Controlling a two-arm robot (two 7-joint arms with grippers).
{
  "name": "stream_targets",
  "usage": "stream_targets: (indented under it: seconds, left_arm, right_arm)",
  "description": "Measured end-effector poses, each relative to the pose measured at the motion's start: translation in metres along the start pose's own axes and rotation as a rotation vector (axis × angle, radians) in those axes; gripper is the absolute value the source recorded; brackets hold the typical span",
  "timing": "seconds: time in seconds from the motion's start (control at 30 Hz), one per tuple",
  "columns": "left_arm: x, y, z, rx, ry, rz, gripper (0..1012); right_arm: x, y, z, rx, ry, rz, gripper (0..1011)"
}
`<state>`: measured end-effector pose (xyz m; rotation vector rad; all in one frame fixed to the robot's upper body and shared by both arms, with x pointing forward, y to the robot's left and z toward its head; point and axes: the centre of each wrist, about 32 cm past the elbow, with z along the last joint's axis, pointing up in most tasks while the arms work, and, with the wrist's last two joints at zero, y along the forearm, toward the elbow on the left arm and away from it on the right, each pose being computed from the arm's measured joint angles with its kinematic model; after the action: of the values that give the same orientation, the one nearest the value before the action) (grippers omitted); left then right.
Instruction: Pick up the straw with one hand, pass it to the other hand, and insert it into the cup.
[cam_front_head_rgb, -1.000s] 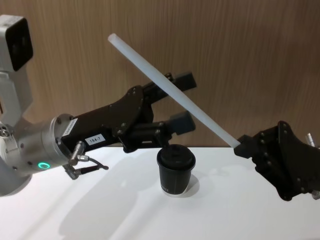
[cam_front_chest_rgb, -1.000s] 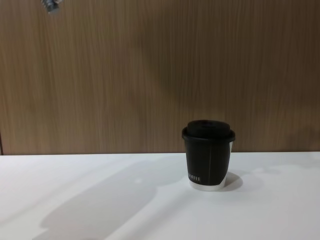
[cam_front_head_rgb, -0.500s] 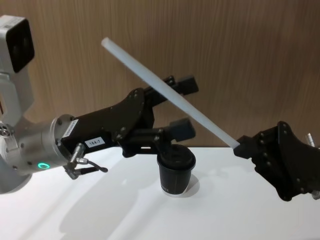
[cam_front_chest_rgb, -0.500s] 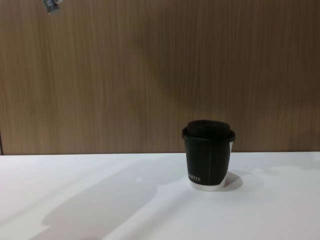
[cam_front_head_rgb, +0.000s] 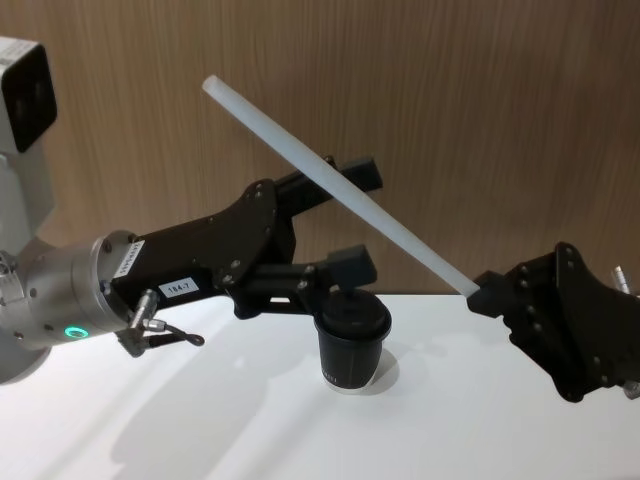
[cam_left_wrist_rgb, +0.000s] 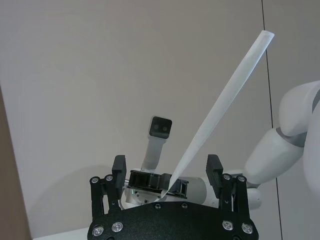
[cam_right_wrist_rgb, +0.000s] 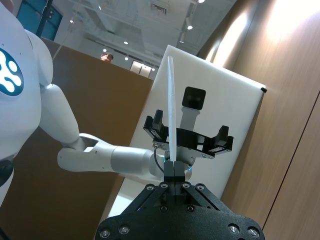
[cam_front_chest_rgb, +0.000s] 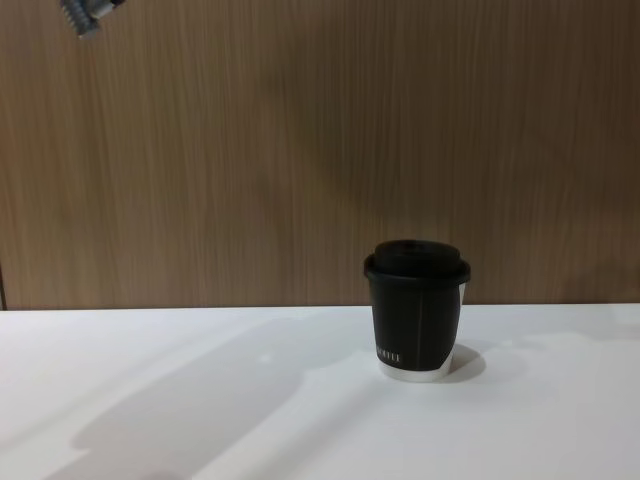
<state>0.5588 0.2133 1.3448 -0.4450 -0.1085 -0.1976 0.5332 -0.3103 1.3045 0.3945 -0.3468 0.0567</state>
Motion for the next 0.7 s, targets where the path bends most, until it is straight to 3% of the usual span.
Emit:
stream_targets:
  seconds: [0.7]
  left_arm:
    - [0.0043, -0.0066, -0.0004, -0.002, -0.011, -0.03, 1003]
  right_arm:
    - [0.0, 0.0, 0.0, 0.0, 0.0, 0.0, 1]
